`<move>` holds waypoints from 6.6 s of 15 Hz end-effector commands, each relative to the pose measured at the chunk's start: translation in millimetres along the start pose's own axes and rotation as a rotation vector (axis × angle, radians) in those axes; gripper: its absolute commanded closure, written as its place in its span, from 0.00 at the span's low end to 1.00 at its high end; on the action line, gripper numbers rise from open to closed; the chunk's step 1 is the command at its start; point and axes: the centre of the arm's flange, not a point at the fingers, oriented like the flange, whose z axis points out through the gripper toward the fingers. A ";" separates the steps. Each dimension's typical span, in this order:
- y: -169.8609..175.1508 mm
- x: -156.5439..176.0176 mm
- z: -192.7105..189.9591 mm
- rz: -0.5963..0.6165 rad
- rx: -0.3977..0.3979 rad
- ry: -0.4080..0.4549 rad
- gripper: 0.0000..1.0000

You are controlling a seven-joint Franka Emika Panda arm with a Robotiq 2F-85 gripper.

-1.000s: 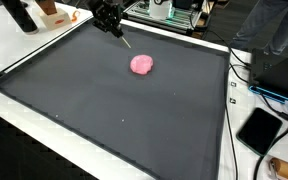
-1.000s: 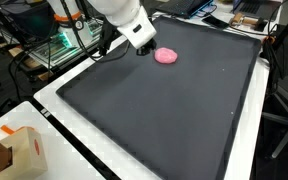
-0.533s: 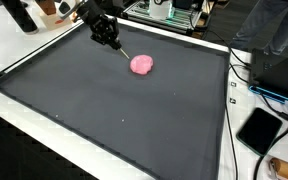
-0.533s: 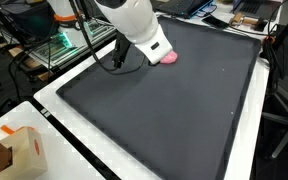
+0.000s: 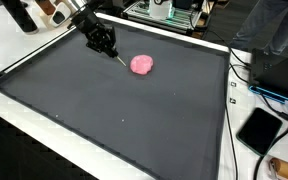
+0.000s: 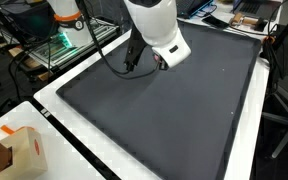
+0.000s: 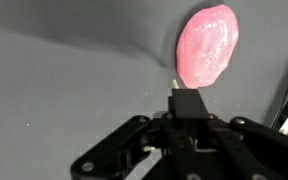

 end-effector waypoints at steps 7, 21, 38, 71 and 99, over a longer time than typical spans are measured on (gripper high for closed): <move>-46.7 54.8 0.0 0.002 -0.186 -0.169 0.97; -161.8 108.1 50.9 -0.083 -0.523 -0.348 0.97; -277.9 90.9 135.0 -0.090 -0.911 -0.269 0.97; -305.8 -7.5 105.3 0.111 -1.024 -0.204 0.97; -325.5 -5.0 -74.7 -0.173 -0.633 -0.243 0.87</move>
